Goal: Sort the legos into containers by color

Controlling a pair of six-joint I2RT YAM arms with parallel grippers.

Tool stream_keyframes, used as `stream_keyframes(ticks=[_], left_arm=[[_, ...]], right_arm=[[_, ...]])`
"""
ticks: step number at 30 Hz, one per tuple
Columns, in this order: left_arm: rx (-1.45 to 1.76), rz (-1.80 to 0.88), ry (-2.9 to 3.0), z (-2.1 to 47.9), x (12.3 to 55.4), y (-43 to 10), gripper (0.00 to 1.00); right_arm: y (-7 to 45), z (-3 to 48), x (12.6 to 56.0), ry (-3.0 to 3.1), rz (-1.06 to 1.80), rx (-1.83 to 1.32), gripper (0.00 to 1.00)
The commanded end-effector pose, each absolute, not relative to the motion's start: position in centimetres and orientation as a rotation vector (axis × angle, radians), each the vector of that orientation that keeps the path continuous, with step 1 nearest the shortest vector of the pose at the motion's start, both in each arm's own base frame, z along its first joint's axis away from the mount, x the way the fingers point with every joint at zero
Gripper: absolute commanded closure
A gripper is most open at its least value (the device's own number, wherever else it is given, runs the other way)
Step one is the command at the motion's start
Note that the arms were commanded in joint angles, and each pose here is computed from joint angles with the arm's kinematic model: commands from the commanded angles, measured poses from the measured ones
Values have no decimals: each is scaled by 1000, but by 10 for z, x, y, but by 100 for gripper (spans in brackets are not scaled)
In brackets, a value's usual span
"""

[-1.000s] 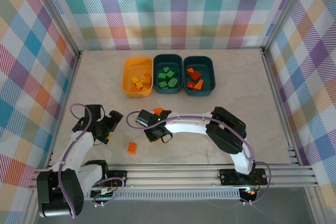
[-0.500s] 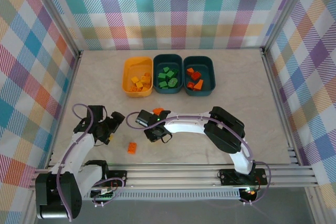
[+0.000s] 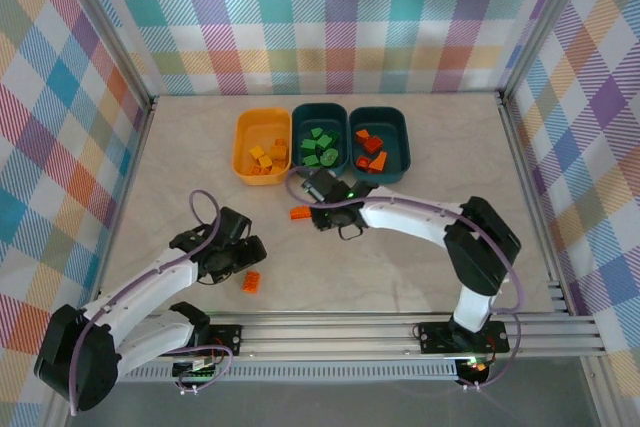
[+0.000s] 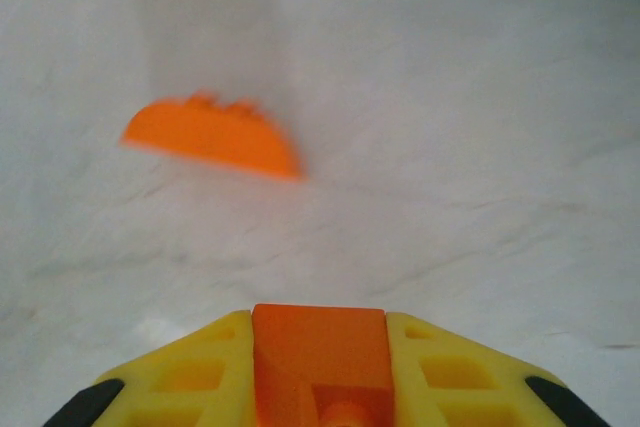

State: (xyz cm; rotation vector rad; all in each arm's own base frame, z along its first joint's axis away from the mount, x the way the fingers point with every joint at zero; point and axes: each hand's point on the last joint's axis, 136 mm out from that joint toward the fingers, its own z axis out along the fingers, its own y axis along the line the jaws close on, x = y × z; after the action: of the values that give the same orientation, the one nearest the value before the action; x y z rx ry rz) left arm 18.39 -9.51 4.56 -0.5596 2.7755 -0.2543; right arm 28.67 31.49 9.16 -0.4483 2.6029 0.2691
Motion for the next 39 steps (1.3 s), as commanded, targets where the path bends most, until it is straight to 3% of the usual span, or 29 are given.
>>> stream_keyframes(ticks=[1, 8, 11, 22, 25, 30, 39], left_arm=[[-397, -159, 2839, 43, 174, -100, 14], [-150, -68, 2927, 32, 160, -118, 16], [-113, -9, 2953, 23, 158, -117, 22], [-68, 7, 2970, 16, 158, -124, 42], [-86, -23, 2938, 20, 162, -126, 52], [-89, -84, 2894, 28, 168, -132, 59], [-49, -108, 2932, 18, 170, -143, 67]], right_arm=[[285, 109, 308, 2554, 228, -389, 75], [213, 153, 387, 2468, 258, -121, 74], [194, 156, 416, 2463, 263, -51, 74], [171, 104, 486, 2595, 238, 51, 70], [172, 92, 494, 2626, 222, 61, 57], [170, 107, 496, 2592, 223, 74, 43], [157, 160, 453, 2437, 284, 105, 34]])
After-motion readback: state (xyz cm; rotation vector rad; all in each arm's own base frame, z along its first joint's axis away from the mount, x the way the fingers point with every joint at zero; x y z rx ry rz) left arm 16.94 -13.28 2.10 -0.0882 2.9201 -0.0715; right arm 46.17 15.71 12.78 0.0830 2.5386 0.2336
